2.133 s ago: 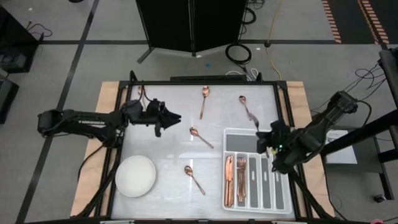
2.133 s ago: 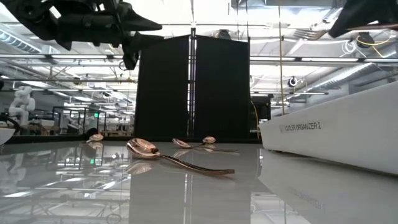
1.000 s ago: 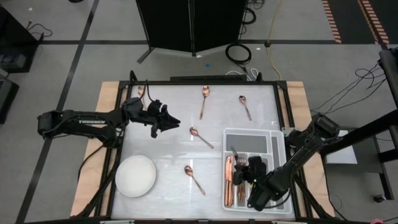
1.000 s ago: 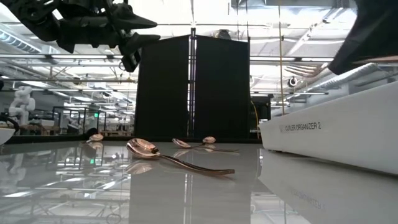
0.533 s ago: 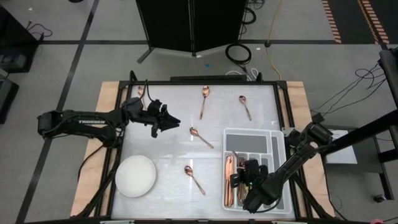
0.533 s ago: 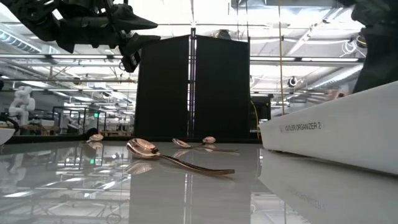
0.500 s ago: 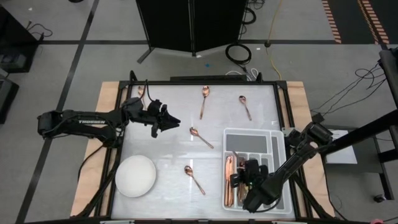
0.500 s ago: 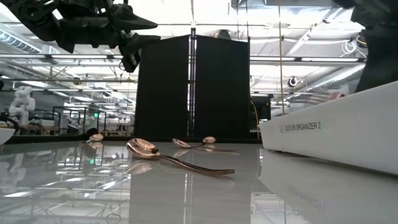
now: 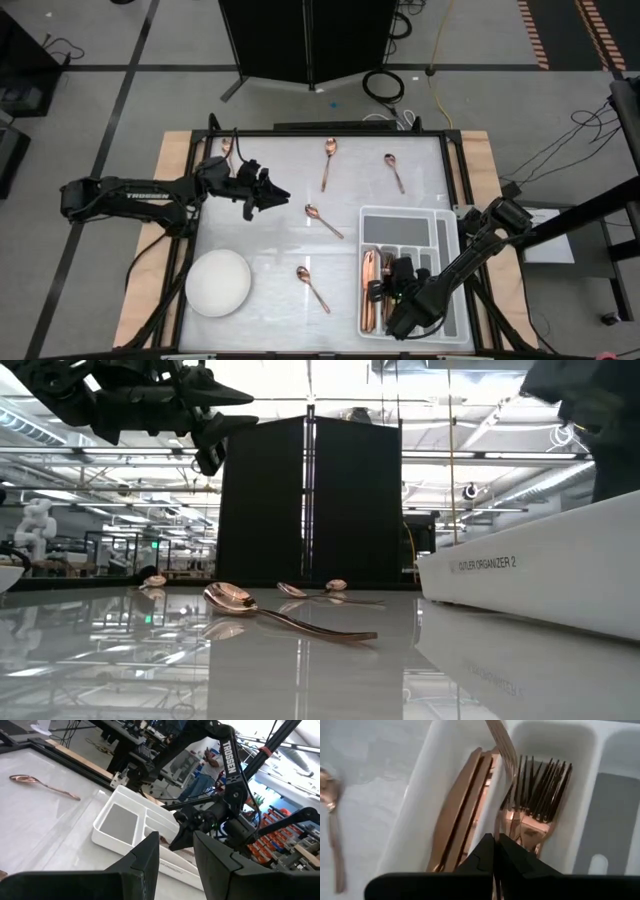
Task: Sort silverware
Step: Put the brown fork in the white silverware organizer
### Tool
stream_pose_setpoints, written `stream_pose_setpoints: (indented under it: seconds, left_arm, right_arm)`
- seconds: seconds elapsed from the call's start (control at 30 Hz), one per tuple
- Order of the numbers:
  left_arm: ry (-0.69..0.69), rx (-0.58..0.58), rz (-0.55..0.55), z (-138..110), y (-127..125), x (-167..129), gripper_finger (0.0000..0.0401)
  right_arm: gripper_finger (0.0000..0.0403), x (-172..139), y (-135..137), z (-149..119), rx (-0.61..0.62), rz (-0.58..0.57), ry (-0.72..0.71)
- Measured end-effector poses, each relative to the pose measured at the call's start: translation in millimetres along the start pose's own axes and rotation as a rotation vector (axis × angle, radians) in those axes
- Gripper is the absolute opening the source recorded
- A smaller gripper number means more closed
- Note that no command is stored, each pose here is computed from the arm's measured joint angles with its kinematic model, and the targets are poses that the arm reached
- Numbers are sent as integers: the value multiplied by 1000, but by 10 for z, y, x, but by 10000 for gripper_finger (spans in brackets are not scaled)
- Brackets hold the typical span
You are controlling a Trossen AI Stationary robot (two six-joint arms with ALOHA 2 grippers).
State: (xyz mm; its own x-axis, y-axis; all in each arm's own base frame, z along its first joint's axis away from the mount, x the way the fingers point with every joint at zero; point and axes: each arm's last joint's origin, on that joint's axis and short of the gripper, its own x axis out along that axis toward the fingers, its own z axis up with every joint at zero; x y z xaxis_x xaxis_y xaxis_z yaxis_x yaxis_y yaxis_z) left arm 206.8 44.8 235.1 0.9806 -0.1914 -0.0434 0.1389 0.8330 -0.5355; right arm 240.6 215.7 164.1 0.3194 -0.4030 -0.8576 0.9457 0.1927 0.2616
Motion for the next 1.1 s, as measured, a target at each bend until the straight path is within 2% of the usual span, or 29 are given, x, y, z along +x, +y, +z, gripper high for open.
stream_pose_setpoints:
  seconds: [0.2, 0.47, 0.93, 1.1]
  left_arm:
    - [0, 0, 0, 0, 0, 0, 121]
    - [-1, 1, 0, 1, 0, 0, 121]
    - [-1, 7, 0, 0, 0, 0, 121]
    - [2, 5, 2, -2, 2, 0, 121]
  right_arm:
    - [0, 121, -17, -70, -4, -106, 70]
    - [9, 125, 12, -91, -4, -66, 78]
    - [20, 119, 27, -50, -20, -93, 114]
    - [20, 16, 9, 37, -45, -95, 119]
